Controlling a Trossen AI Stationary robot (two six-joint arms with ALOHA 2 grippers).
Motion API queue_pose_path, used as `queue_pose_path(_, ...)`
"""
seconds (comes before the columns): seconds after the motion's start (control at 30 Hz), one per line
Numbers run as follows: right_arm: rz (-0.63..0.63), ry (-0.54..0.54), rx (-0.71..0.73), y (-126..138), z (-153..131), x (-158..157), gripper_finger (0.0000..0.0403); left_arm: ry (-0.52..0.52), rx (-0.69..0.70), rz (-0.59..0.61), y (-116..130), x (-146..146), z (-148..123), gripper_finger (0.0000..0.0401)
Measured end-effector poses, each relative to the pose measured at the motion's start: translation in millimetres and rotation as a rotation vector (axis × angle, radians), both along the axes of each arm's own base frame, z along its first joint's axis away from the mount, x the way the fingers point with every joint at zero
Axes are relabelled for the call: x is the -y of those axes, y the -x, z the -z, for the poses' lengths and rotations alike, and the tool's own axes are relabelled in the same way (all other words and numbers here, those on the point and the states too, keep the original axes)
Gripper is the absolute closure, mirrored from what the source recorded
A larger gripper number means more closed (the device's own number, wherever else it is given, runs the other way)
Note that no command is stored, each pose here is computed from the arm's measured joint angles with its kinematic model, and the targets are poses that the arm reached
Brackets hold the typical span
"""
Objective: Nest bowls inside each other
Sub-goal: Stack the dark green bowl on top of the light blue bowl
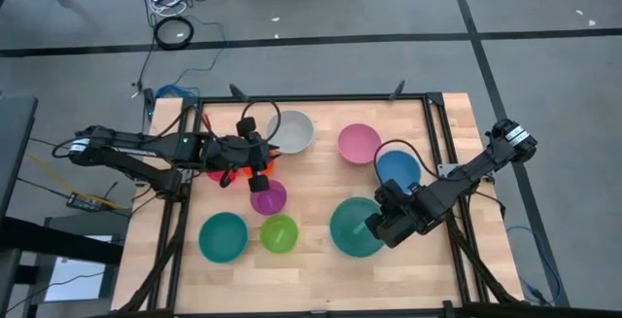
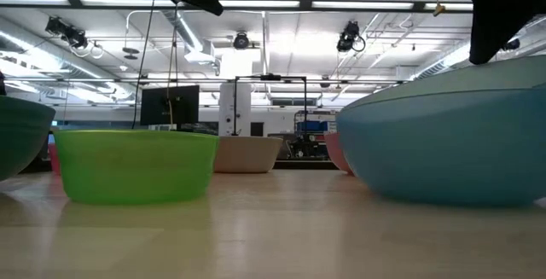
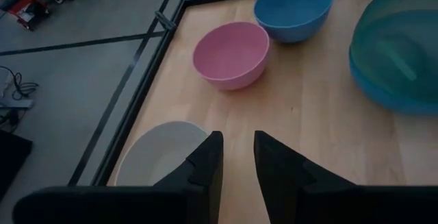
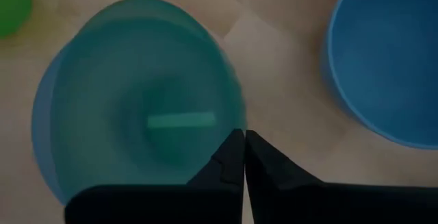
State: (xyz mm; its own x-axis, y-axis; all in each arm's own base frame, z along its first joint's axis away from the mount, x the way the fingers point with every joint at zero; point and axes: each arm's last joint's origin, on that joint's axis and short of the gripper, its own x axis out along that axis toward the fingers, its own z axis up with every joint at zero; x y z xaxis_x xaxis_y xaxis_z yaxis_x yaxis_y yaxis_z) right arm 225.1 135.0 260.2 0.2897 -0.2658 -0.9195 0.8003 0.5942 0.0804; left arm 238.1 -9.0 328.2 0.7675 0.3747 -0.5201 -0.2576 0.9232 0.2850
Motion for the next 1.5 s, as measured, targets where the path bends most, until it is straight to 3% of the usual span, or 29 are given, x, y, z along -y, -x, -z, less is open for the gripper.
queue_pose_path(0.27, 0.015, -0.019, 0.027, -3.5, 1.4, -2.3, 0.0403, 0.012, -0.026, -0.011, 1.9, -0.2, 2.5, 0.0309)
queue_pose_path(0.67, 0.019, 0.002, -0.066, -8.9, 29.9, -7.1, 0.0403, 0.026, -0.027, -0.020, 2.4, -0.1, 3.1, 0.0309)
queue_pose_path(0.83, 0.016, 0.003, -0.047, -3.7, 18.5, -4.7, 0.0403, 0.025, -0.029, -0.021, 2.6, -0.1, 3.2, 0.0309)
queue_pose_path(0.97, 0.027, 0.044, 0.069, -3.2, -2.2, -2.0, 0.0403, 0.026, -0.028, -0.020, 2.4, -0.1, 3.1, 0.0309)
queue_pose_path(1.17, -0.022, 0.106, 0.197, -28.3, -1.7, 7.3, 0.0403, 0.025, 0.024, -0.016, -0.7, 0.1, -1.1, 0.0309)
queue_pose_path(1.37, -0.041, 0.168, 0.206, -49.6, 12.3, 18.2, 0.0403, 0.016, 0.058, -0.008, -2.7, 0.2, -4.2, 0.0309)
queue_pose_path(1.5, -0.058, 0.151, 0.225, -57.2, 15.8, 17.0, 0.0403, 0.016, 0.059, -0.007, -2.7, 0.2, -4.4, 0.0309)
